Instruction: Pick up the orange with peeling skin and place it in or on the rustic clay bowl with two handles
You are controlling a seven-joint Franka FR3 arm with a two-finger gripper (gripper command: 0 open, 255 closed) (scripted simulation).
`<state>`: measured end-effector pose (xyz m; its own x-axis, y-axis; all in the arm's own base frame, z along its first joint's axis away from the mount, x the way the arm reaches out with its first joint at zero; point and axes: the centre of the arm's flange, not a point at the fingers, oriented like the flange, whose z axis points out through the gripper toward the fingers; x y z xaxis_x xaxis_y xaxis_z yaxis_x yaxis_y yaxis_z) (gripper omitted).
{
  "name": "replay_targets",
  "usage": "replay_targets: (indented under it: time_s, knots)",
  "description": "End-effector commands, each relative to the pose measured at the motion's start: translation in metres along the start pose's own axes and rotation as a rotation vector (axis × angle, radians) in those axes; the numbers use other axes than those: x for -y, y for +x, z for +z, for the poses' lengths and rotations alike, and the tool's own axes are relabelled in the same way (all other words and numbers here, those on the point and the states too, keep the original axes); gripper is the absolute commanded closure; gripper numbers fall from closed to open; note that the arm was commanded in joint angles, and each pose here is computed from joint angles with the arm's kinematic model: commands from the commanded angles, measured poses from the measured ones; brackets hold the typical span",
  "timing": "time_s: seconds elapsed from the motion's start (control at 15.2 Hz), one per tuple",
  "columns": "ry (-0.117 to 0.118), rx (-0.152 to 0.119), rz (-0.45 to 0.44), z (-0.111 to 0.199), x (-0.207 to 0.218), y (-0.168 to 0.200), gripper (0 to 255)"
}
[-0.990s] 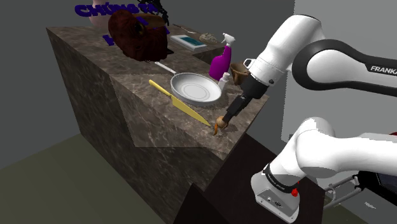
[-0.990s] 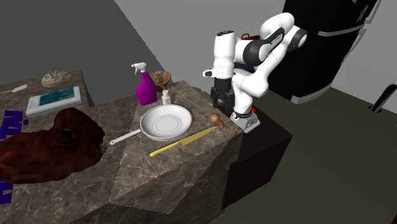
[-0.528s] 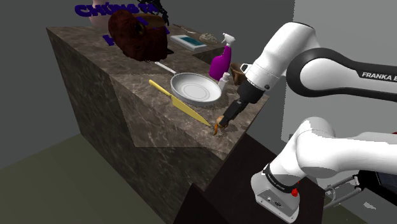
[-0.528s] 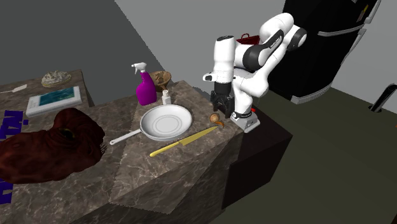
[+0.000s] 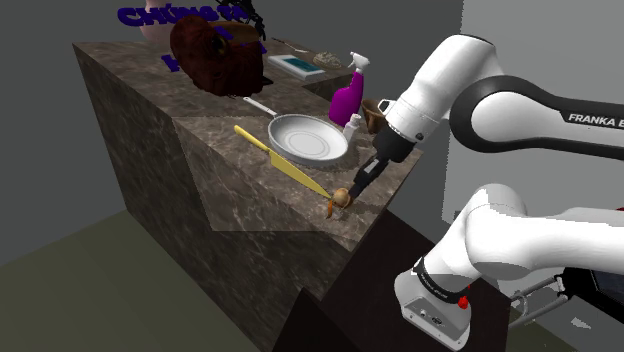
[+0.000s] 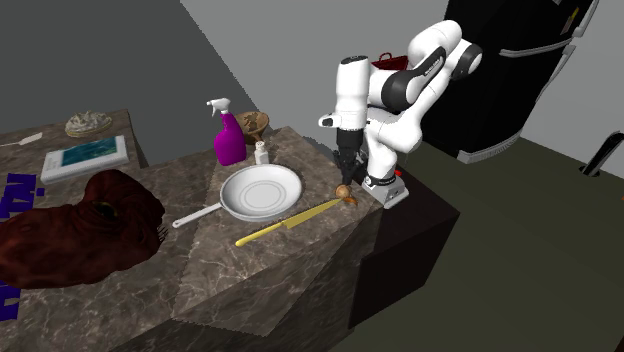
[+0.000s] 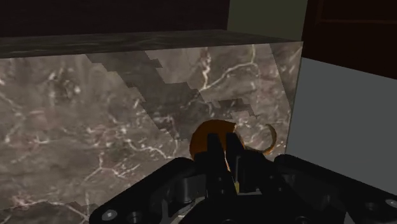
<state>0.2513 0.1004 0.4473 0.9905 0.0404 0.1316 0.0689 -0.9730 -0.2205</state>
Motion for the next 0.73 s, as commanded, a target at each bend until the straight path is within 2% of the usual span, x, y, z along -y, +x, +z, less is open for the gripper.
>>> replay_targets:
  time_s: [0.0,0.26,0.33,0.4,0.46,0.66]
  knots:
    - [0.002,0.005,0.001,0.002,0.000,-0.001,255]
    - [0.003,0.000,0.000,0.000,0.000,0.000,255]
    - [0.003,0.000,0.000,0.000,0.000,0.000,0]
    - [-0.118,0.263,-0.203,0.010,0.028,0.050,0]
    - [-0.203,0.447,-0.345,0.026,0.051,0.079,0]
    - [-0.203,0.447,-0.345,0.040,0.047,0.073,0]
